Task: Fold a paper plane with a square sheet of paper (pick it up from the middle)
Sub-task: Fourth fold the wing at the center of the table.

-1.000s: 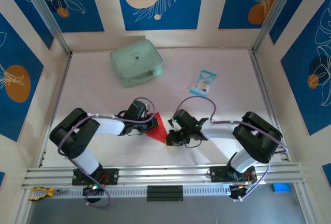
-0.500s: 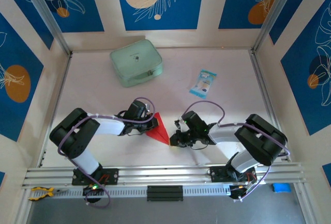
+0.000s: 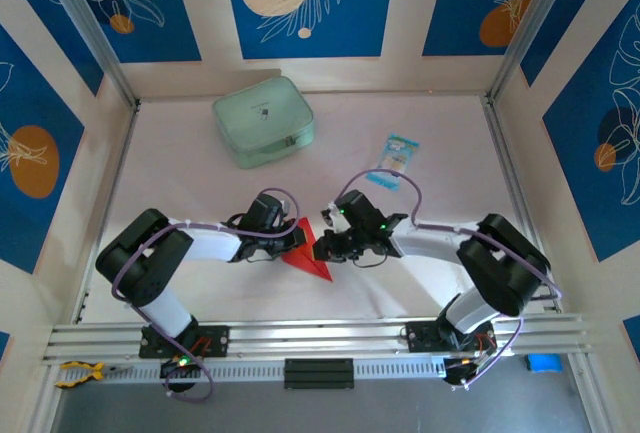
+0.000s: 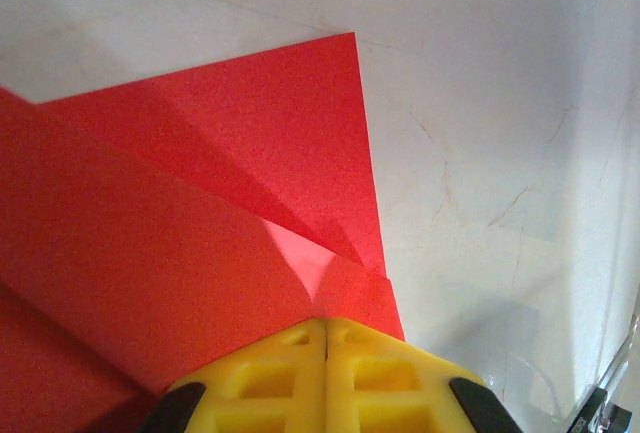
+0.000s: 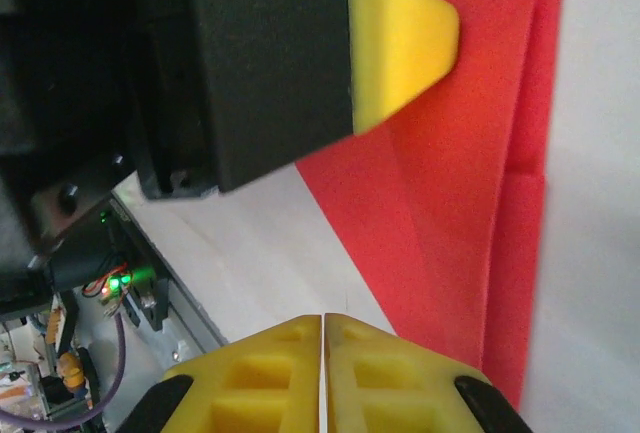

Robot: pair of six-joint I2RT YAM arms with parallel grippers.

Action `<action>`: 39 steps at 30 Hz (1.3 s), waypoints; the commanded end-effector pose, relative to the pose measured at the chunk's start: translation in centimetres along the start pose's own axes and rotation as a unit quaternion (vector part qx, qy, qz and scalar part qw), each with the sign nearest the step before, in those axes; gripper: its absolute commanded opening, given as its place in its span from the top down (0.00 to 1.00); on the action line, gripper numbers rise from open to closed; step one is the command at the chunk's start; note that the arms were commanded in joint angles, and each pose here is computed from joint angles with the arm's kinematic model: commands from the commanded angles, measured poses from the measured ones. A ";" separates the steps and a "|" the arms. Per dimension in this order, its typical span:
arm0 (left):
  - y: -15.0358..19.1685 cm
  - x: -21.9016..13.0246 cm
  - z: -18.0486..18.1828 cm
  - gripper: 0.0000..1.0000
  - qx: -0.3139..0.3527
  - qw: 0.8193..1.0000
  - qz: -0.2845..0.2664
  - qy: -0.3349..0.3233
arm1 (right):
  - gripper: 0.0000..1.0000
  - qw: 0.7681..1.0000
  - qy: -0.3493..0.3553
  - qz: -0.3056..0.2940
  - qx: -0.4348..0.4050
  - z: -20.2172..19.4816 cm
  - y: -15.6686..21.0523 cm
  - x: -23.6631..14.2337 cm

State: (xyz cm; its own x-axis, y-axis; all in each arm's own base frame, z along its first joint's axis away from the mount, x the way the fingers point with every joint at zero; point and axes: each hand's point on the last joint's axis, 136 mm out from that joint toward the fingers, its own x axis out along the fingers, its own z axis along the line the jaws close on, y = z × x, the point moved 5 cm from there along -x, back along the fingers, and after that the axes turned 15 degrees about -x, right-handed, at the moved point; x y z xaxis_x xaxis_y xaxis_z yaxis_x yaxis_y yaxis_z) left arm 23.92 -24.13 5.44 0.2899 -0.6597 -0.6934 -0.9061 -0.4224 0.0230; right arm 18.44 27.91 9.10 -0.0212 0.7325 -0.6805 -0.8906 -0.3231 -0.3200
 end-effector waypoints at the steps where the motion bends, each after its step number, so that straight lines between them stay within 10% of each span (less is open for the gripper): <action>1: 0.1 0.4 1.4 0.96 0.002 1.000 -0.002 -0.026 | 0.90 0.999 0.015 0.030 -0.002 -0.1 0.3 1.2; 21: 0.0 -2.2 -4.0 0.87 0.076 0.996 -0.008 0.034 | 0.94 0.991 0.039 0.061 0.112 -5.4 6.7 2.6; 39: 2.0 0.7 0.5 0.93 0.033 0.999 0.007 -0.033 | 0.98 0.989 0.048 0.068 0.126 -5.8 6.9 2.6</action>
State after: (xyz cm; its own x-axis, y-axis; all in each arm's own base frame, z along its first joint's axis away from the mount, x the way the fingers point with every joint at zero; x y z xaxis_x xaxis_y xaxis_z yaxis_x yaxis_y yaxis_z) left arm 21.90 -26.09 5.72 0.2385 -0.6618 -0.7107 -0.9410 -0.3383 -0.0007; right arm 17.21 26.71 4.63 -0.0262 0.7414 -0.6706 -0.9461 -0.2349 -0.2228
